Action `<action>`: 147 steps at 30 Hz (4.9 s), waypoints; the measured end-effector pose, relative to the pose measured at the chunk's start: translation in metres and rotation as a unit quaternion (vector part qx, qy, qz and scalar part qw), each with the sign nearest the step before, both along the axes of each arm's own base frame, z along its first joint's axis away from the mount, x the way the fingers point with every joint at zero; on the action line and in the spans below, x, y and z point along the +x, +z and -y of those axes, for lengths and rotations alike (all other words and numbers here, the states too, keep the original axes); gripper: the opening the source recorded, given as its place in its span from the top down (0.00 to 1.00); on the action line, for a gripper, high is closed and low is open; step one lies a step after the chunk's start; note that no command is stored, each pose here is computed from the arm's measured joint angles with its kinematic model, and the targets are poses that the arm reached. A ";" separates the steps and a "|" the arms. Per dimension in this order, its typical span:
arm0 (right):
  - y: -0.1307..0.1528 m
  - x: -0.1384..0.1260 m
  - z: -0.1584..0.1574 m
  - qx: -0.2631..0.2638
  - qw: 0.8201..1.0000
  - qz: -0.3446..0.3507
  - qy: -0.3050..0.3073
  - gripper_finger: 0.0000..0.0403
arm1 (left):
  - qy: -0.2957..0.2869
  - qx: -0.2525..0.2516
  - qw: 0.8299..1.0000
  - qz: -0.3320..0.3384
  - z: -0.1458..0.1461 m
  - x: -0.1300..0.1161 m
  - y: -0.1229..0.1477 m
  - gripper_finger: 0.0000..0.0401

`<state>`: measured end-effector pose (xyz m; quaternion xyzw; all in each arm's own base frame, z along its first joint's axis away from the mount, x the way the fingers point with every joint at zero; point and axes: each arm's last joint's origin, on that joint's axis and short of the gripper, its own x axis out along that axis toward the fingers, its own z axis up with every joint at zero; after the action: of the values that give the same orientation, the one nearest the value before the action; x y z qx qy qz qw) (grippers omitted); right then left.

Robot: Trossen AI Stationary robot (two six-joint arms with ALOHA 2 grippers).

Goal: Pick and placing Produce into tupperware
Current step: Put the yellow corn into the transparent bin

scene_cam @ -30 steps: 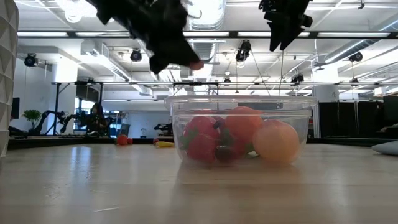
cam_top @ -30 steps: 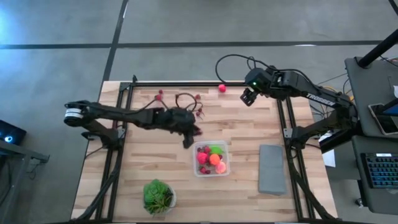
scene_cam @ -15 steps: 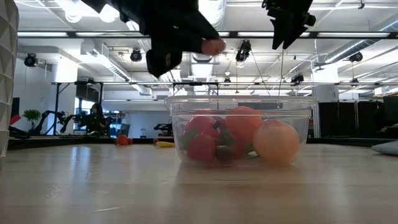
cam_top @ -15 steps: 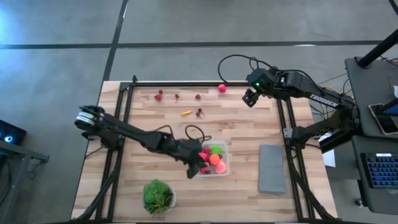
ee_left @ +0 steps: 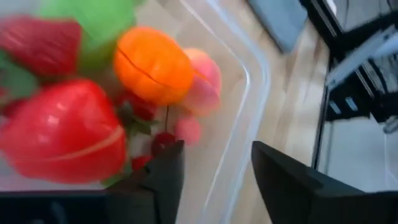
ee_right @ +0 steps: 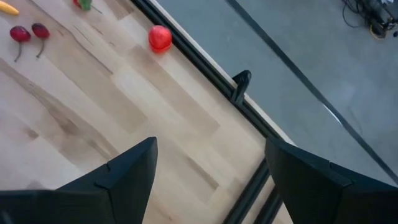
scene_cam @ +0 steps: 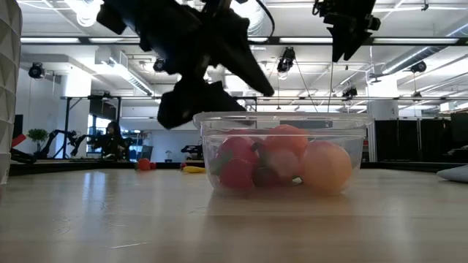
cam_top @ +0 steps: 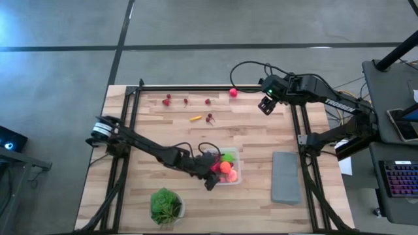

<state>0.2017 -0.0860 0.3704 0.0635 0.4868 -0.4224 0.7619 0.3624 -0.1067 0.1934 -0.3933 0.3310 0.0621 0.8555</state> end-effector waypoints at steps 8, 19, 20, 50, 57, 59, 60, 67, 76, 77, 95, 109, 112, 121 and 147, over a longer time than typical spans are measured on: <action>0.001 0.003 0.001 -0.013 1.000 -0.004 0.026 0.28 | 0.088 0.170 0.982 -0.004 -0.036 -0.032 0.054 0.52; 0.011 0.016 0.009 -0.081 0.990 0.004 0.113 0.28 | 0.127 0.263 0.946 -0.143 -0.165 -0.095 0.072 0.52; 0.011 0.016 0.010 -0.084 0.989 0.002 0.118 0.28 | 0.116 0.265 0.945 -0.156 -0.173 -0.096 0.068 0.52; 0.011 0.009 0.029 -0.083 0.995 0.024 0.058 0.28 | -0.031 0.301 0.920 -0.250 -0.251 -0.054 -0.031 0.52; 0.013 0.012 0.031 -0.095 0.993 0.037 0.060 0.28 | -0.039 0.246 0.944 -0.218 -0.268 -0.062 -0.031 0.52; 0.014 0.012 0.032 -0.096 0.993 0.040 0.057 0.28 | -0.035 0.243 0.944 -0.218 -0.271 -0.064 -0.031 0.52; 0.014 0.011 0.033 -0.097 0.993 0.041 0.055 0.28 | -0.034 0.242 0.945 -0.218 -0.273 -0.065 -0.031 0.52; 0.014 0.010 0.036 -0.096 0.993 0.046 0.042 0.28 | -0.058 0.248 0.944 -0.212 -0.274 -0.068 -0.035 0.52; 0.014 0.010 0.037 -0.095 0.993 0.058 0.033 0.28 | -0.057 0.254 0.946 -0.196 -0.273 -0.069 -0.040 0.52; 0.014 0.010 0.037 -0.095 0.993 0.058 0.033 0.28 | -0.056 0.255 0.946 -0.194 -0.274 -0.069 -0.040 0.52; 0.014 0.010 0.037 -0.092 0.993 0.066 0.023 0.28 | -0.007 0.213 0.956 -0.201 -0.275 -0.071 -0.041 0.52; 0.014 0.010 0.037 -0.092 0.993 0.066 0.023 0.28 | 0.017 0.210 0.954 -0.213 -0.276 -0.071 -0.043 0.52; 0.014 0.010 0.037 -0.092 0.993 0.066 0.023 0.28 | 0.008 0.198 0.956 -0.217 -0.276 -0.069 -0.050 0.52; 0.014 0.010 0.037 -0.092 0.993 0.065 0.023 0.28 | 0.007 0.199 0.953 -0.229 -0.280 -0.063 -0.050 0.52; 0.014 0.010 0.038 -0.094 0.993 0.063 0.021 0.28 | -0.005 0.213 0.957 -0.197 -0.277 -0.065 -0.029 0.96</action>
<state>0.2112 -0.1240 0.3848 0.0075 0.3973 -0.4454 0.8023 0.2974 0.1702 0.1645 -0.1802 0.4741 0.2030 0.8376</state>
